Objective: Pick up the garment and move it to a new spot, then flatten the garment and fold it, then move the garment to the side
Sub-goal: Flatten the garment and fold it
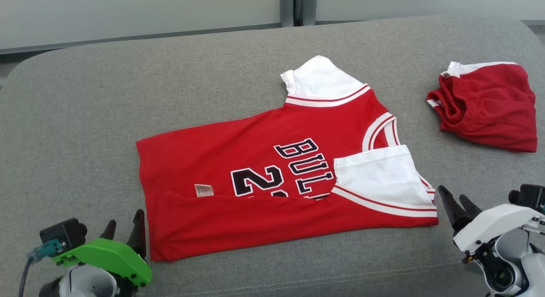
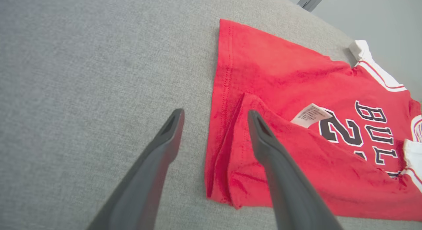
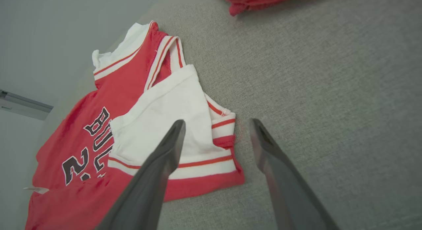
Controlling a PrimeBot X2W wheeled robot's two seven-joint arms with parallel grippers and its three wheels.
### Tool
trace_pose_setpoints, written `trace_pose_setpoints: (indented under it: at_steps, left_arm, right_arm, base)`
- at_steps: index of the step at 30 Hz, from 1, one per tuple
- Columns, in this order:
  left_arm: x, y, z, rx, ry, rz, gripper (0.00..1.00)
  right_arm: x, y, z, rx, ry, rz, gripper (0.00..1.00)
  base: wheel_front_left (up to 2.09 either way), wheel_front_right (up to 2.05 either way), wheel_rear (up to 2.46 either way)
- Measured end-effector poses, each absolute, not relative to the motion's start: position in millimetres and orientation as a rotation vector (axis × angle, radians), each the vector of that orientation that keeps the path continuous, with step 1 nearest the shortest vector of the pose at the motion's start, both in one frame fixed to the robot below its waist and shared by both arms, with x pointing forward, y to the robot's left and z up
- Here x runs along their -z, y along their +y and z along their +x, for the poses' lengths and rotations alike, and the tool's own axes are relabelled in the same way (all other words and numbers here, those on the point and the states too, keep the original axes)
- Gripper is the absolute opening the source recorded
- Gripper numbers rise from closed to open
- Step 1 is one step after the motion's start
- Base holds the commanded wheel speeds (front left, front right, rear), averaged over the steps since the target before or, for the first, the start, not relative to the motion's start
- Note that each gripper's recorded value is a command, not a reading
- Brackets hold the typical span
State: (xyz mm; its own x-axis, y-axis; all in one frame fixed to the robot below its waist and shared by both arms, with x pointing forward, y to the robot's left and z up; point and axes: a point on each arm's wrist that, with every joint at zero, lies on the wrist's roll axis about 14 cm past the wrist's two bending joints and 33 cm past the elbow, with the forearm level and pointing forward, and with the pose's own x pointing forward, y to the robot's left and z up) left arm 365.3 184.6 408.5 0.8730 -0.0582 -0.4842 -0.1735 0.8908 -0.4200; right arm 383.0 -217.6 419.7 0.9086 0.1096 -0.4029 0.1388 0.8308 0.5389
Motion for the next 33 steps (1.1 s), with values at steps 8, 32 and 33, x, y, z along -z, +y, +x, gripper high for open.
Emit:
trace_pose_setpoints:
  at_steps: [8,32,33]
  left_arm:
    - [-436.9,167.9,411.3,0.081,0.488,-0.296,1.00]
    - [-371.4,183.9,507.8,0.097,0.761,0.000,1.00]
    - [-369.1,183.9,508.9,0.099,0.767,0.001,1.00]
  right_arm:
    - [-466.9,-225.8,396.8,-0.058,0.348,0.502,1.00]
    - [-472.0,-200.6,448.8,-0.219,0.395,0.395,1.00]
    - [-471.2,-200.3,451.0,-0.221,0.396,0.394,1.00]
  base:
    - [0.00,0.00,0.00]
    - [0.00,0.00,0.00]
    - [0.00,0.00,0.00]
